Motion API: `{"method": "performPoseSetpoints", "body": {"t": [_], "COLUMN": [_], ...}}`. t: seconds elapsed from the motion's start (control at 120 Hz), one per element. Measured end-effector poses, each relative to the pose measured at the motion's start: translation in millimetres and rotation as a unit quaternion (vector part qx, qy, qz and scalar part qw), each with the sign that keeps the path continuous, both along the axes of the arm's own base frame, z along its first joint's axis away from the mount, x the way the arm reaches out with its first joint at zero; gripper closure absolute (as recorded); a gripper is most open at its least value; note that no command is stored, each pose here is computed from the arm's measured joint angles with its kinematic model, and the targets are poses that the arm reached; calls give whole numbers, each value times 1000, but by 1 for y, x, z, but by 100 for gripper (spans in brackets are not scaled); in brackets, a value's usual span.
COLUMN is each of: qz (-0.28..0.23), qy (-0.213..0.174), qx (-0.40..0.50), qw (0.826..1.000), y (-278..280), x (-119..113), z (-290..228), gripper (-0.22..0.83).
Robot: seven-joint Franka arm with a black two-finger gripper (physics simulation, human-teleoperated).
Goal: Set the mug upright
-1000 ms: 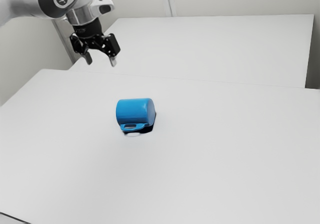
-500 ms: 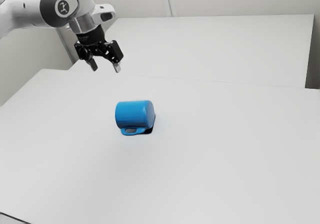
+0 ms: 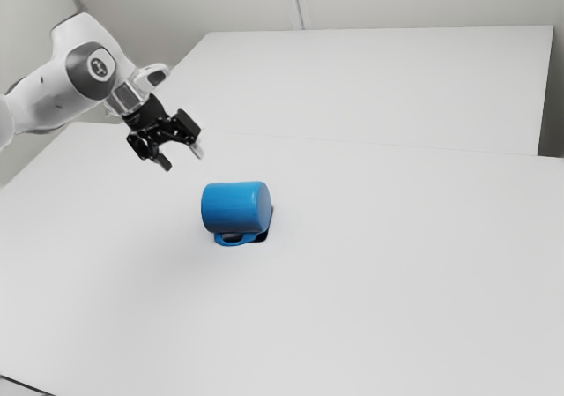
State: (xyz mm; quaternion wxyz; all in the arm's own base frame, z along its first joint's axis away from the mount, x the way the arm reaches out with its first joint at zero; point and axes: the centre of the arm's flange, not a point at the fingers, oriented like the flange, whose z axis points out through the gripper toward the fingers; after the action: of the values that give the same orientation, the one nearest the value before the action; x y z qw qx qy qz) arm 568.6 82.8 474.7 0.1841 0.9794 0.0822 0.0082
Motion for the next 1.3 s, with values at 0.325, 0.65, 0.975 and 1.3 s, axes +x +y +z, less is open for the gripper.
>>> {"method": "performPoseSetpoints", "body": {"t": [0.325,0.65,0.975,1.3], "qz": [32,23,-24,-55], "qy": [-33,-74,-111,-124], "qx": [-109,-187,-276,-353], "qw": [993,979,955,926], "y": [49,79,64,36], "x": [-2,3,6,6], "z": [-77,-141,-171,-191], "gripper": [0,0,0,21]}}
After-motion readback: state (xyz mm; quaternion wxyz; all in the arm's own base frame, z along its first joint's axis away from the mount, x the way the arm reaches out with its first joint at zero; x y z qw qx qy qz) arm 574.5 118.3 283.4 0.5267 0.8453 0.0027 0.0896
